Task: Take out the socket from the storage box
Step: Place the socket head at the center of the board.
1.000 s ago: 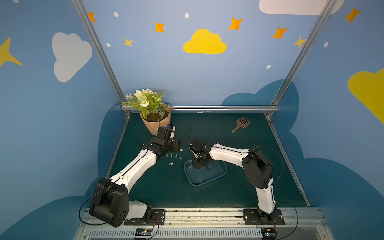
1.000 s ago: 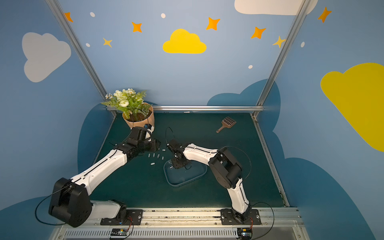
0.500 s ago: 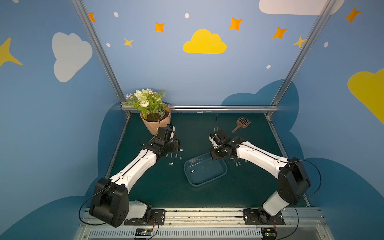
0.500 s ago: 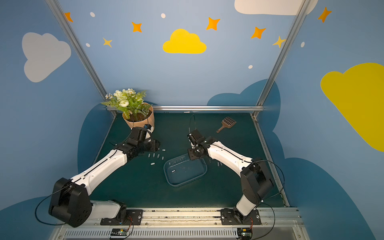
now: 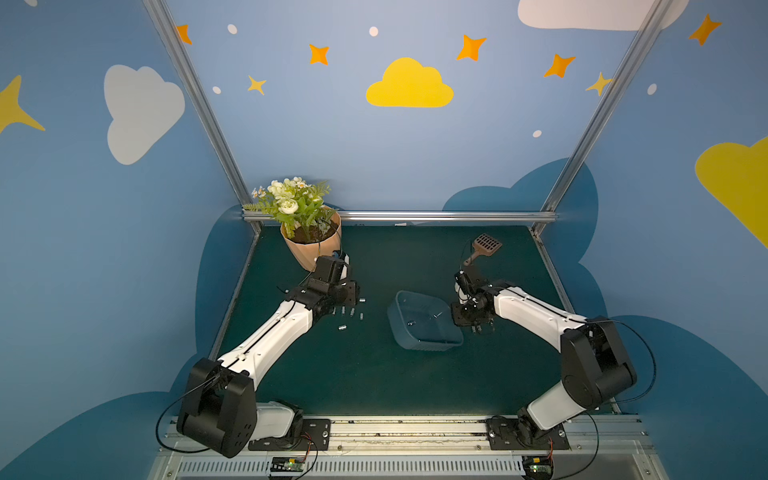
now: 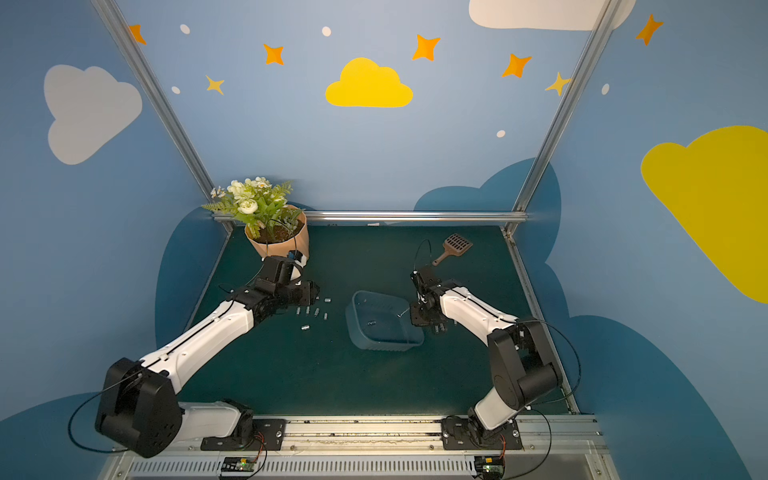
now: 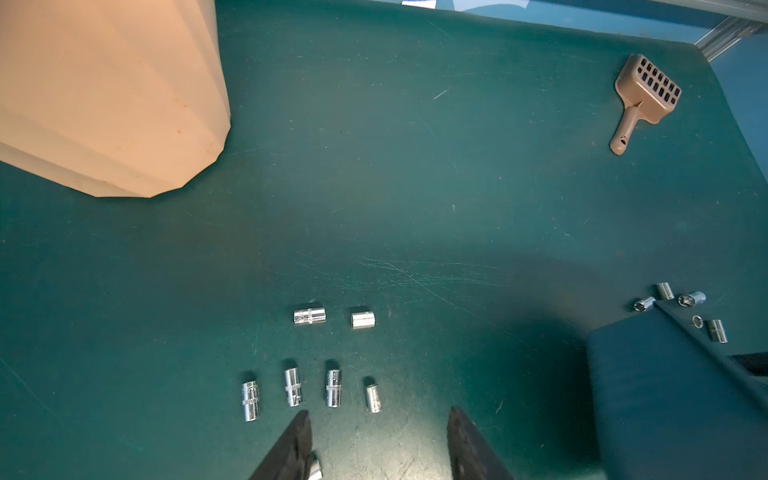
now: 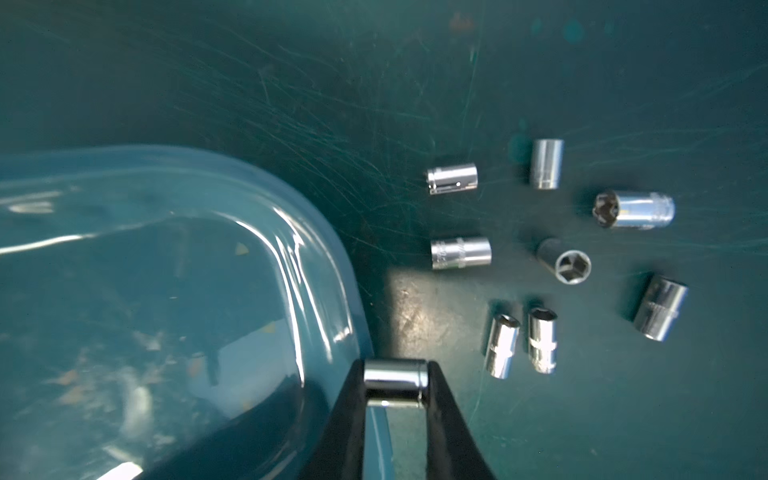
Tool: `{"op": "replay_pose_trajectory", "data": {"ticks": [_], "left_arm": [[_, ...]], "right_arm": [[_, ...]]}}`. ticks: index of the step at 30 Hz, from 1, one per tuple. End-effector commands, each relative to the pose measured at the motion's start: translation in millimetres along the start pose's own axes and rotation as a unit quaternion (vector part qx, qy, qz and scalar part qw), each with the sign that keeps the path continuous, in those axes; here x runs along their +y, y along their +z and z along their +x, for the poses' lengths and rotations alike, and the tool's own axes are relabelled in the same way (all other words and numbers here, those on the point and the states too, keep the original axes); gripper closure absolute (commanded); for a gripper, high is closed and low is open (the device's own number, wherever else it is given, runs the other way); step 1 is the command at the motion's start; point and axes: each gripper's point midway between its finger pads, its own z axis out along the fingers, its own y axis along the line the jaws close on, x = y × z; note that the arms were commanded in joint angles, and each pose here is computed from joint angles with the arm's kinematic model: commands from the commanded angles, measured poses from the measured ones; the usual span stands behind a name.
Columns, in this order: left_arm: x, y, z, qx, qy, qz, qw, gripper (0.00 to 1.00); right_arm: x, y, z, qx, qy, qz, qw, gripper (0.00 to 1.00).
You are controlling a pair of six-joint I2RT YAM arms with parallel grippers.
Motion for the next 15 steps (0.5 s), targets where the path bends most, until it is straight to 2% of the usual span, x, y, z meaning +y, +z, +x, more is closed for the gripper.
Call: {"op": "replay_pose_trajectory", "data": {"ticks": [1,15], "left_arm": [[0.3,-4.8,1.6,-0.002,-0.002,-0.002,1.0,0.46],[-0.6,-4.0,1.4,-0.001,-0.001,-0.001,1.0,0.46]], "right_arm": [[3.4,0.6,0.6,0.003,0.004,-0.008,1.0,0.87],[5.7,-7.4,-5.9,-0.005,0.0,-0.009,1.0,0.87]]}}
